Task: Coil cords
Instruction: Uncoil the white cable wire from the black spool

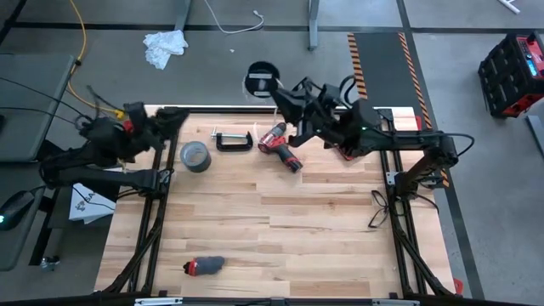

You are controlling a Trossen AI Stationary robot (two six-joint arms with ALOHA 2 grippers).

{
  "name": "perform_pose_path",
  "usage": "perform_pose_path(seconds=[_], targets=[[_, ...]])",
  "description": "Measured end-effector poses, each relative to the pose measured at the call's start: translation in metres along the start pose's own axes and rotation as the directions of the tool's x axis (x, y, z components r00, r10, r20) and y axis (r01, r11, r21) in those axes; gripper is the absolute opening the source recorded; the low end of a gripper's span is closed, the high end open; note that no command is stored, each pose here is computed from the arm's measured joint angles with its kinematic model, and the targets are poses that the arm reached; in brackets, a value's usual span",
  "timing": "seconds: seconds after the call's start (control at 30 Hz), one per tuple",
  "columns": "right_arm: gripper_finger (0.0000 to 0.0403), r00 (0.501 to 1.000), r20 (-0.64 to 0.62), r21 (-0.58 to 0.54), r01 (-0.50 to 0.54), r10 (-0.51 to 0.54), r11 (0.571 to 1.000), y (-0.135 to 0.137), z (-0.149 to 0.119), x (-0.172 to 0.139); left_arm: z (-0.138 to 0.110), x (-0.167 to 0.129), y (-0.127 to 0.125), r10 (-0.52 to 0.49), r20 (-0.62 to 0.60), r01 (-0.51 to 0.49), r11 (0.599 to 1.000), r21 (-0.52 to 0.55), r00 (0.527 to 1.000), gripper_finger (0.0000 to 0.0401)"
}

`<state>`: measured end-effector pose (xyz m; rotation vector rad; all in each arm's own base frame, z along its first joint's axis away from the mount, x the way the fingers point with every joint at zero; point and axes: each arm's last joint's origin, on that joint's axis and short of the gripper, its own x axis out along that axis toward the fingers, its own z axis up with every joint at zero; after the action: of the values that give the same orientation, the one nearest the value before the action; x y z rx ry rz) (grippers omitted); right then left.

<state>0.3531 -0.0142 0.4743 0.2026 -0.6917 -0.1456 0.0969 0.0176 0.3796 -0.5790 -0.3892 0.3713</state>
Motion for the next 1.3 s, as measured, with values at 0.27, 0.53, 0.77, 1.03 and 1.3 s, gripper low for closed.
perform_pose_path(seconds=[0.27,0.53,0.77,1.03,1.3], targets=[[0.0,1.0,0.01,0.03,0.014,-0.015,0.999,-0.006,0.002,0.001,-0.043,0.055,-0.006,-0.071,-0.184,0.075,0.997,0.012,0.98,0.0182],[0.0,1.0,0.011,0.064,-0.028,0.027,0.998,-0.012,0.004,0.002,-0.081,0.111,-0.007,-0.131,-0.103,0.131,0.991,-0.002,0.986,0.0182],[0.0,0.997,0.008,0.09,-0.073,0.072,0.993,-0.016,0.005,0.003,-0.109,0.137,0.003,-0.176,-0.113,0.168,0.983,-0.078,0.978,0.0182],[0.0,0.995,0.007,0.114,-0.103,0.103,0.988,-0.019,0.006,0.003,-0.115,0.157,0.007,-0.206,-0.119,0.199,0.978,-0.066,0.971,0.0182],[0.0,0.993,0.009,0.122,-0.116,0.116,0.986,-0.02,0.007,0.003,-0.113,0.185,0.003,-0.255,-0.225,0.272,0.961,0.043,0.94,0.0182]])
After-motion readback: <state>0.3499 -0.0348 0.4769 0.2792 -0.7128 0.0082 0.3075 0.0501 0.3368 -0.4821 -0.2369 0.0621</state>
